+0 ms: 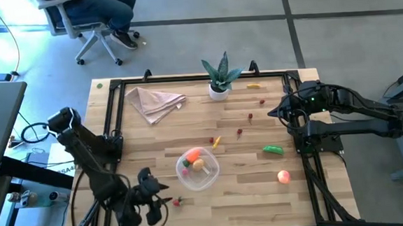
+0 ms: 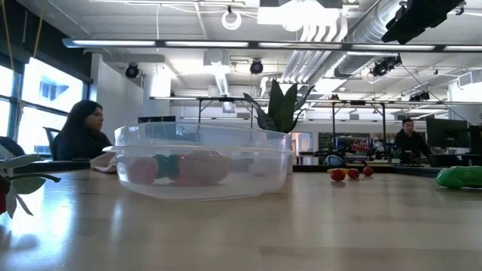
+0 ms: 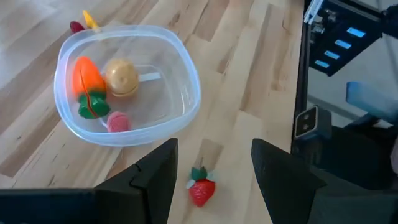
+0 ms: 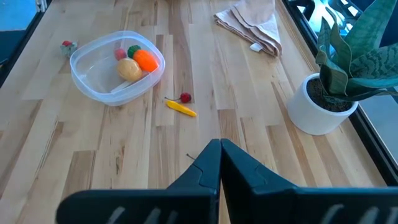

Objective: Pick and placing Produce into tupperware
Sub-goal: Put the strawberry into the transparent container

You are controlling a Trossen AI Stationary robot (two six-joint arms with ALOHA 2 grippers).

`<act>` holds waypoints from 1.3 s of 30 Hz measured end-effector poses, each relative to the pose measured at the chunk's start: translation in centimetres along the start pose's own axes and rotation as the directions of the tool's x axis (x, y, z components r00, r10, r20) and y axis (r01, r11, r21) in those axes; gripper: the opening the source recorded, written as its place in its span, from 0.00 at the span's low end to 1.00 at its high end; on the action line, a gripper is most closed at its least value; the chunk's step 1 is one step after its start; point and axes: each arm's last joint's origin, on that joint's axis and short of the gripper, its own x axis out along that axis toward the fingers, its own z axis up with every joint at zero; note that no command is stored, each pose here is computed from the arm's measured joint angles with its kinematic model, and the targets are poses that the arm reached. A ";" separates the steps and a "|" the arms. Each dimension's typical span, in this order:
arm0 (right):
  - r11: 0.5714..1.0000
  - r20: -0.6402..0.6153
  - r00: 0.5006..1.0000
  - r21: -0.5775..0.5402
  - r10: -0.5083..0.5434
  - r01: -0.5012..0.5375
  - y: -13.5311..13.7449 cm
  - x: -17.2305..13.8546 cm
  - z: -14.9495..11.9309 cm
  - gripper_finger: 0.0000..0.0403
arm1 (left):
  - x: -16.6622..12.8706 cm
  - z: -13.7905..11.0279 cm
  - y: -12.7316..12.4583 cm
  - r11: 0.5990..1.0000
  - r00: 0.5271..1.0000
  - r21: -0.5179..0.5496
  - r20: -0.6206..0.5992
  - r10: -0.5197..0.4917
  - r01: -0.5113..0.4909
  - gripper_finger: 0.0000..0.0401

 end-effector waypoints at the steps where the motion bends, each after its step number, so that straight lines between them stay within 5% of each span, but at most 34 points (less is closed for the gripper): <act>1: 1.000 0.000 1.000 0.000 0.000 0.000 0.0 0.0 0.0 0.00 | 0.5 -0.3 0.4 1.000 1.000 -0.011 0.000 0.002 -0.002 0.48; 15: 1.000 0.000 1.000 0.000 0.000 0.000 0.0 0.0 0.0 0.00 | 7.2 -3.4 1.6 0.998 0.927 -0.064 -0.374 -0.035 0.012 0.48; 22: 1.000 0.000 1.000 0.000 -0.001 0.001 0.0 0.0 0.0 0.00 | 7.7 -3.7 0.9 0.993 0.922 -0.101 -0.376 -0.097 0.063 0.48; 39: 1.000 0.000 1.000 0.000 0.000 0.000 0.0 0.0 0.0 0.00 | 9.3 -5.0 1.0 0.997 0.914 -0.061 -0.401 -0.061 0.039 0.48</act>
